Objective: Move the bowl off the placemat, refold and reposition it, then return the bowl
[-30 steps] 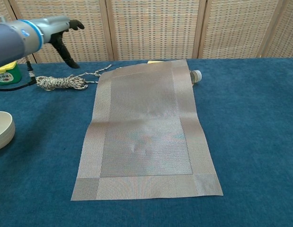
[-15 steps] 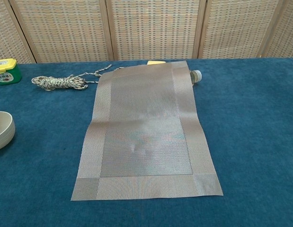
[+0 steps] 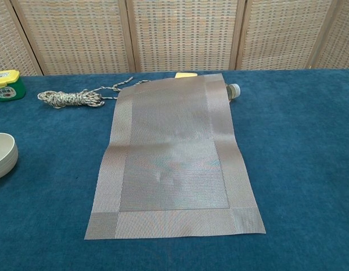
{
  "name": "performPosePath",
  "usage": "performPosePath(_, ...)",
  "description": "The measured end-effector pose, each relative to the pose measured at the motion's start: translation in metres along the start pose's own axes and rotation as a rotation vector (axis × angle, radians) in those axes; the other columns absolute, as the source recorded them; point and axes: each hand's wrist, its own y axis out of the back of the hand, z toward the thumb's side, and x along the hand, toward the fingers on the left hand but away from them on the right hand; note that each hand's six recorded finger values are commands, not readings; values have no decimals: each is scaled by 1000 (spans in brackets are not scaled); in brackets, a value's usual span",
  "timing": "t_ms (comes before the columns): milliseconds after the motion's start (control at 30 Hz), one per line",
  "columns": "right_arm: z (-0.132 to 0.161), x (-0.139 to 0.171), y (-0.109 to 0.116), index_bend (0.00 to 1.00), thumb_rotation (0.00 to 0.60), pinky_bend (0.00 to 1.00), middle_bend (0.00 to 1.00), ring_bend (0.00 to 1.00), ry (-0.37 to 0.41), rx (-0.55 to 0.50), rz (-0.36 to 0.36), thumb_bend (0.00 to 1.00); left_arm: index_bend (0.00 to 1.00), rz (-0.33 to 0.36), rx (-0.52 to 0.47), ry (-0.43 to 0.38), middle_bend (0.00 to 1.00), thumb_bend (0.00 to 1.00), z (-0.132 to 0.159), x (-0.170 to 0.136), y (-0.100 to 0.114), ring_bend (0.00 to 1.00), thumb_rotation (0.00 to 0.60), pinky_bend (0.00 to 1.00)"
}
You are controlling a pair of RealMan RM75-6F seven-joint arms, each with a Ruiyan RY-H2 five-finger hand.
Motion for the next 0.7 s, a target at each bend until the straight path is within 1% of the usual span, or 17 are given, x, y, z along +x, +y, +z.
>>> performPosePath(67,14,-5,-12,0,600,0,0,0,26,4,19,10,0,7,-10,-5,0,192,-3,-3,3,0,600,0)
performPosePath(133,33,-11,-29,0,600,0,0,0,60,1,49,5,0,9,-19,-3,0,192,-6,-4,5,0,600,0)
performPosePath(300,77,-22,-66,0,600,0,0,0,137,-55,110,0,0,14,-43,4,0,192,-11,-5,10,0,600,0)
performPosePath(400,94,-27,-85,0,600,0,0,0,163,-75,140,0,0,18,-56,4,0,192,-13,-5,14,0,600,0)
performPosePath(500,99,-31,-101,0,600,0,0,0,162,-70,168,0,0,16,-64,-1,0,192,-13,-6,16,0,600,0)
performPosePath(700,96,-30,-123,0,600,0,0,0,141,-84,208,0,0,15,-79,-16,0,192,-11,-9,21,0,600,0)
